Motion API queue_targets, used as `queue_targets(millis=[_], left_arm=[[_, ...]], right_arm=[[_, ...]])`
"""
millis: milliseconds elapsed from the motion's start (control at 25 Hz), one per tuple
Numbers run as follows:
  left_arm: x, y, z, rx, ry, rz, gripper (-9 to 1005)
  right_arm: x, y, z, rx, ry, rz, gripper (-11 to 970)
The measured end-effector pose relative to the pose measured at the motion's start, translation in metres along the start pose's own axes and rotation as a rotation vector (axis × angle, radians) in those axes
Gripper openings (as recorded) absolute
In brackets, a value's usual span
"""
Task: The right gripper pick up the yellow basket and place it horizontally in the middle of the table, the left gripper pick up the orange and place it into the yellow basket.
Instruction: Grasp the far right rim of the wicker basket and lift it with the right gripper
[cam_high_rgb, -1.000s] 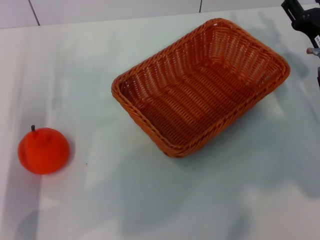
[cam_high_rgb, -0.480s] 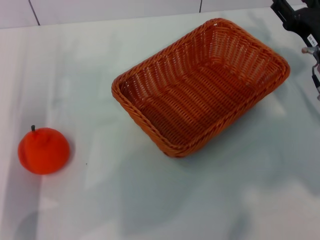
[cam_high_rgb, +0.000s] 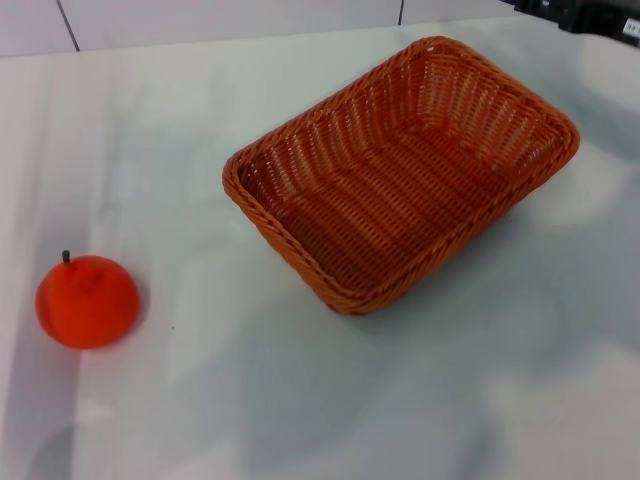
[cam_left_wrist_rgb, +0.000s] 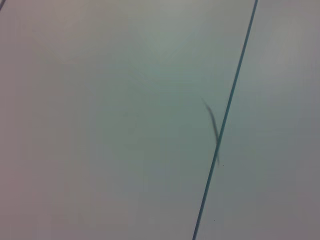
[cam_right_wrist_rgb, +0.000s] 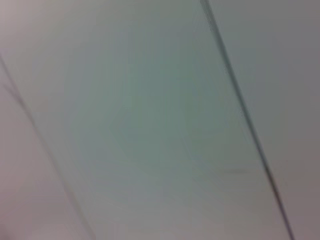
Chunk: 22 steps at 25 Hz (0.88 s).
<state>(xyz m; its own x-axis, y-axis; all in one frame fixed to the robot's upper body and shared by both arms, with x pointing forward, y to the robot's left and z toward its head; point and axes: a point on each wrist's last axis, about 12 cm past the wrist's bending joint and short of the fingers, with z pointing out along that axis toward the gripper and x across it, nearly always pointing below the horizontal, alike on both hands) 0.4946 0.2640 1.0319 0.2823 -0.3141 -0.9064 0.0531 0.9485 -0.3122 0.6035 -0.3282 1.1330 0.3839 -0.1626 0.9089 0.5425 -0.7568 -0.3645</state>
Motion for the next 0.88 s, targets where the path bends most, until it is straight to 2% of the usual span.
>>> queue_targets(millis=[200,440,600,880], left_arm=[[0.0,0.0,0.001,0.002,0.0,-0.003,843],[0.002,-0.004,0.003,0.009,0.008,-0.017,842],[0.002,-0.007,0.003,0.012,0.009,-0.027,842],[0.004,-0.011,0.002,0.015,0.01,-0.048,843]], right_arm=[[0.056,-0.015,-0.005,0.017,-0.184,-0.079,855],[0.107,-0.035,0.001,-0.094,-0.414,-0.16,854],[0.119,-0.04,0.013,-0.194,-0.539,-0.189,854],[0.097,-0.036,0.032,-0.216,-0.647,-0.162,854]])
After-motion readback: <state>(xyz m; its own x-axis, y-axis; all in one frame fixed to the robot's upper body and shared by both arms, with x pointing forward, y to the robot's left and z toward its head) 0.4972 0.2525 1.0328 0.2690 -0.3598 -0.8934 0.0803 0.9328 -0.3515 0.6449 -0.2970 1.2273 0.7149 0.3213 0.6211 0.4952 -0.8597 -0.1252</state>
